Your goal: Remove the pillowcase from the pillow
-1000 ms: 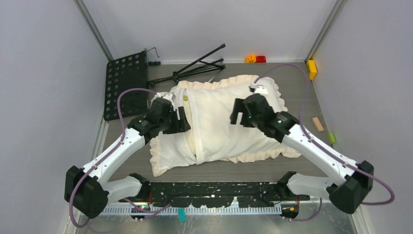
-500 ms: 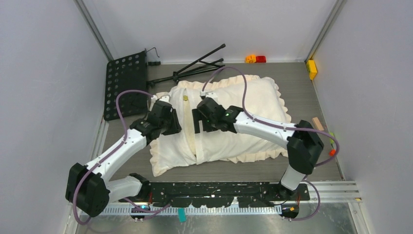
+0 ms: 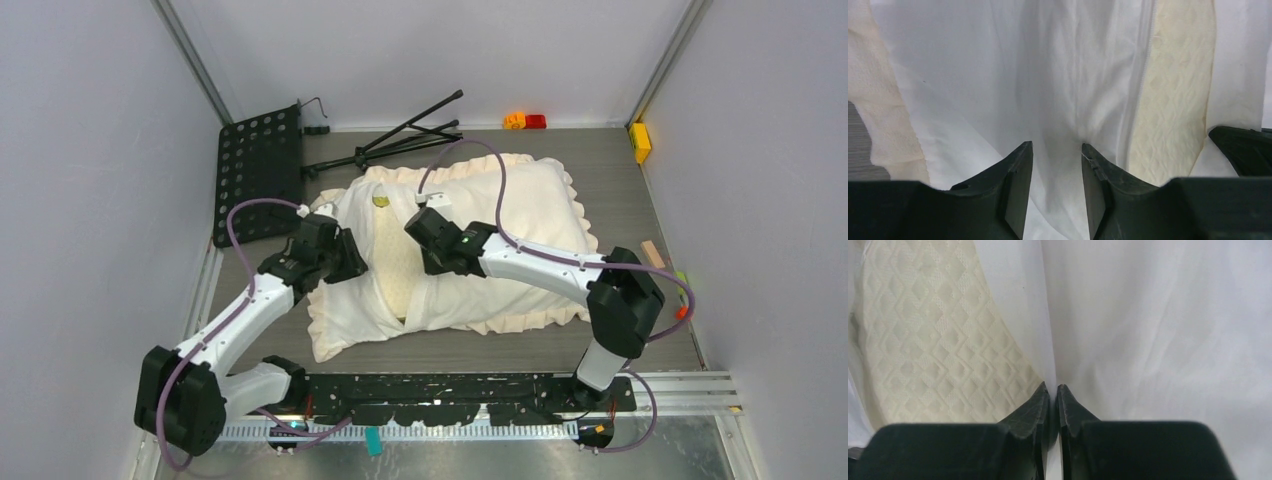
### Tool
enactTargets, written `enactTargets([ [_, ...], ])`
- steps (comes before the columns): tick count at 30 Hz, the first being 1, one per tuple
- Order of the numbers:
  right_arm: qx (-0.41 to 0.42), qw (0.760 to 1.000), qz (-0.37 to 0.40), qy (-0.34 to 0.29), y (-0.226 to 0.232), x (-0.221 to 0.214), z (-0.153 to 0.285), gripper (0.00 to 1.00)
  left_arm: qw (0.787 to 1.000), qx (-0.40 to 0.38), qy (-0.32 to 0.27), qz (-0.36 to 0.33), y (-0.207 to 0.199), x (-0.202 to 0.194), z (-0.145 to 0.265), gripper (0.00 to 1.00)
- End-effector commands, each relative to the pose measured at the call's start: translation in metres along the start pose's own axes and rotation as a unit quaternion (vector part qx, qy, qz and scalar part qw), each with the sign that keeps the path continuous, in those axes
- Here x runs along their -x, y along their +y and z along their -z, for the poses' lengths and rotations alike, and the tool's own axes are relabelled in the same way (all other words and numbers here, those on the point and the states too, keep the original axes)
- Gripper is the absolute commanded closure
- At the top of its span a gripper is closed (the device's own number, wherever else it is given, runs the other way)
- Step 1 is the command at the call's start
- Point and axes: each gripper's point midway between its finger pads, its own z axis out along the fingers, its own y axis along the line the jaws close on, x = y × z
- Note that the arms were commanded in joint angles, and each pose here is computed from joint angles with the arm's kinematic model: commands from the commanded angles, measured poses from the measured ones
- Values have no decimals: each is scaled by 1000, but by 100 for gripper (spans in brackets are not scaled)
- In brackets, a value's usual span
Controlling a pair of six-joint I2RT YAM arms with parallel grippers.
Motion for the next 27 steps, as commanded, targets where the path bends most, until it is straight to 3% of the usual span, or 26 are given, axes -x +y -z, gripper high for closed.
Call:
enactTargets([
  [1, -13, 997, -35, -73, -15, 31, 35, 87, 997, -29, -70, -9, -9, 26, 29, 55],
  [9, 9, 994, -43, -98, -15, 41, 52, 91, 994, -95, -25, -44, -43, 26, 42, 25],
  [14, 18, 994, -43, -97, -12, 41, 53, 96, 995, -99, -11, -30, -46, 22, 20, 19],
  [17, 13, 994, -48, -99, -13, 40, 50, 97, 994, -113, 3, -1, -54, 19, 4, 43],
  [20, 12, 993, -61, -100, -13, 41, 46, 100, 995, -96, -1, 24, -44, 14, -10, 55],
  [23, 11, 992, -72, -103, -16, 43, 46, 100, 998, -43, -22, 44, -13, 12, -17, 71],
  [25, 6, 991, -80, -105, -21, 43, 46, 100, 997, -17, -29, 76, 12, 13, -19, 88],
  [27, 4, 991, -86, -106, -26, 44, 45, 100, 993, -14, -32, 110, 29, 12, -18, 95],
])
